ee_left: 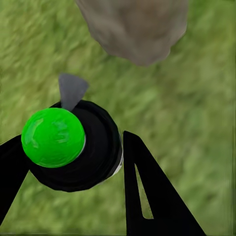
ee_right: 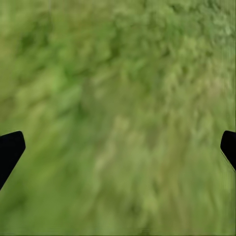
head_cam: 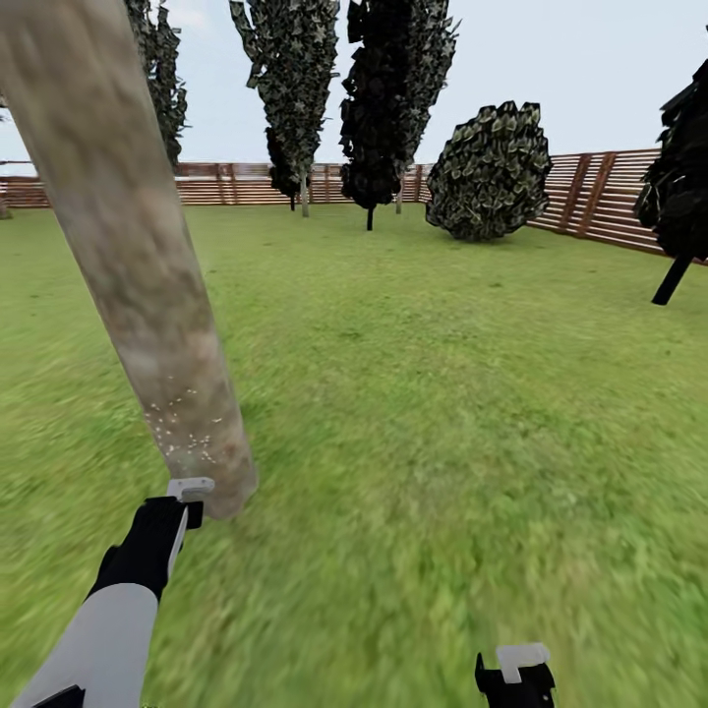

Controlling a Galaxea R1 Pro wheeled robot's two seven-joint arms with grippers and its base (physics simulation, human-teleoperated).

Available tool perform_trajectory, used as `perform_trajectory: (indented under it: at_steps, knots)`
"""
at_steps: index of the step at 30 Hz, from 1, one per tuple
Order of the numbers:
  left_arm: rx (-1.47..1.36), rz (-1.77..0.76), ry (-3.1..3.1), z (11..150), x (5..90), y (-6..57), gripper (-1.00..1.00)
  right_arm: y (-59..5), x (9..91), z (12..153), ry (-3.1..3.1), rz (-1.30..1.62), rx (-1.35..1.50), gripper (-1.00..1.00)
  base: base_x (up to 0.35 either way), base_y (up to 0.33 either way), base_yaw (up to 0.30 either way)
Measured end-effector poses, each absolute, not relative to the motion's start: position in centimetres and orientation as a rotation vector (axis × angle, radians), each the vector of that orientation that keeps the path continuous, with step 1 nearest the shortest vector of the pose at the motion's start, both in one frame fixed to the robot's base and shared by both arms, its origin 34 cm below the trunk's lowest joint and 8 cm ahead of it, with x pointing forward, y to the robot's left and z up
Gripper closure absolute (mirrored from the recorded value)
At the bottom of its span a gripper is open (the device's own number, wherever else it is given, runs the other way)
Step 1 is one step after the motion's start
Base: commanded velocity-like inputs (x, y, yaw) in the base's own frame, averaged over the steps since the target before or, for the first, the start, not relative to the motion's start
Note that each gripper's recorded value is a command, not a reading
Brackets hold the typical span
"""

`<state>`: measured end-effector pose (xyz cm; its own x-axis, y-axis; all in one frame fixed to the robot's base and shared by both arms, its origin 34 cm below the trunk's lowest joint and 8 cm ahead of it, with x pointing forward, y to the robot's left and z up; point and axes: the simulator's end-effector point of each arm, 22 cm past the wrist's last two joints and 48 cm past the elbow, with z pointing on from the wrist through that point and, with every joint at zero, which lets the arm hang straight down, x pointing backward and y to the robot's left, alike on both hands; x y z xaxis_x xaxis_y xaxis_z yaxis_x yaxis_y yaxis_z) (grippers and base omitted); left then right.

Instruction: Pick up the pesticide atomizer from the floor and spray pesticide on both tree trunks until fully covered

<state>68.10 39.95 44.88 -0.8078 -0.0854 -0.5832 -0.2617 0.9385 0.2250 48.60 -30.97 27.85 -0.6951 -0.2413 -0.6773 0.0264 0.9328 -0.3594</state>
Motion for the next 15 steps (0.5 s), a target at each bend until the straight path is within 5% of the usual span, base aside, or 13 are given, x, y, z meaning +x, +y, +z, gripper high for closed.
perform_trajectory:
  at_steps: [15]
  knots:
    - [-0.237, 0.385, 2.499, 44.76, 68.22, 39.08, 1.0, -30.98, 48.6, 27.85, 2.302, -0.442, -0.151, -1.0, 0.14, -0.272, 0.238]
